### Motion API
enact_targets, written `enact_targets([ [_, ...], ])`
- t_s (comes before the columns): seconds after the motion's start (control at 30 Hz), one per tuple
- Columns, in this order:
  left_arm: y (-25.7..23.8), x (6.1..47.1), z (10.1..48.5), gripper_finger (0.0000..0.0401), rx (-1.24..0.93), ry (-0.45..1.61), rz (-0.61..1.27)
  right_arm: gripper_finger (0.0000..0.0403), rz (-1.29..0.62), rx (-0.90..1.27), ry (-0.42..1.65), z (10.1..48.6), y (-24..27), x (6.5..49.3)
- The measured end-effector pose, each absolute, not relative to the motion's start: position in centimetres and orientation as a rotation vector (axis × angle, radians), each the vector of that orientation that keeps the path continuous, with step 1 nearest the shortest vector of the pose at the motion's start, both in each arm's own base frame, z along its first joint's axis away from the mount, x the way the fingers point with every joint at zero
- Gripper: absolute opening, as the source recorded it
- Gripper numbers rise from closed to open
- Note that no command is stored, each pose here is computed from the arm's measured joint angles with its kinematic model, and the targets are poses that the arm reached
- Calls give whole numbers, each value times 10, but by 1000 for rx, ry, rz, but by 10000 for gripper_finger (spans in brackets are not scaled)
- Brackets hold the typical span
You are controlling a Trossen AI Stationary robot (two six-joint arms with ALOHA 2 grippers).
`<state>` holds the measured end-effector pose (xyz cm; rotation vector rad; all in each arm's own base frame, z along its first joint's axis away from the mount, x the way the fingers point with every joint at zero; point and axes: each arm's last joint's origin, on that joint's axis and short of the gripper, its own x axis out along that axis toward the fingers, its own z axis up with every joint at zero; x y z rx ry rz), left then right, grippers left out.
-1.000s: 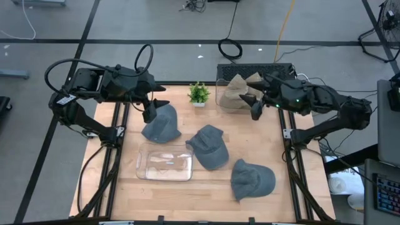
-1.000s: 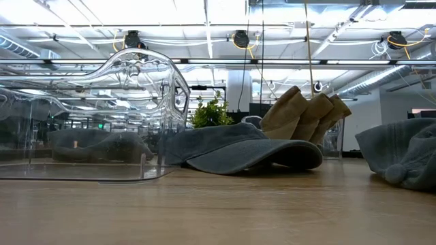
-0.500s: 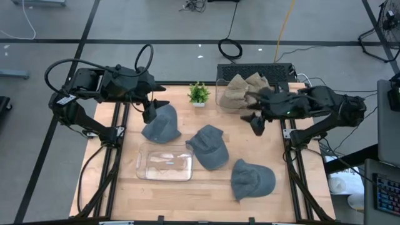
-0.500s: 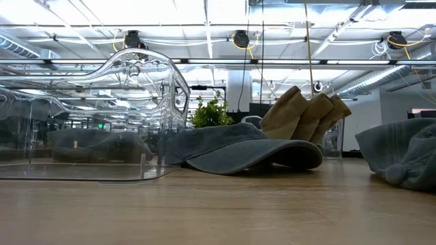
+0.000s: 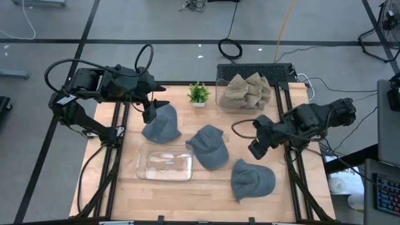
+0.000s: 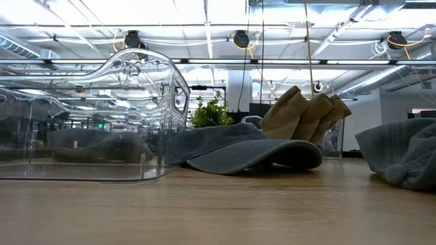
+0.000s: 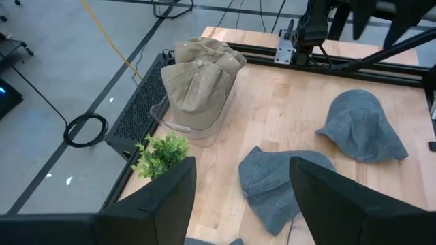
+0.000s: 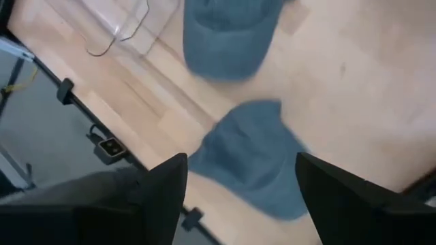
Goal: Pick & Place hat
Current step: Put the bottom gray cap into the bottom transparent bin
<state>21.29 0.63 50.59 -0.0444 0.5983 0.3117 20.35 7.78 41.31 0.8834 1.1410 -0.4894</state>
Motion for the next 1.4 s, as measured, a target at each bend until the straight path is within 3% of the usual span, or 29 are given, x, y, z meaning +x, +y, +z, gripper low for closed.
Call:
enact_targets([
  [0.33,6,211,504,246,-25,628,308,263,-685,1086,1130,409,114,179],
  [0.83,6,211,504,246,-10,632,303,263,-852,1048,1316,361,129,172],
  [1.13,6,211,504,246,-13,632,304,263,-789,1088,1315,347,133,177],
  [1.4,6,212,504,246,-13,623,304,263,-726,1083,1236,305,132,197],
])
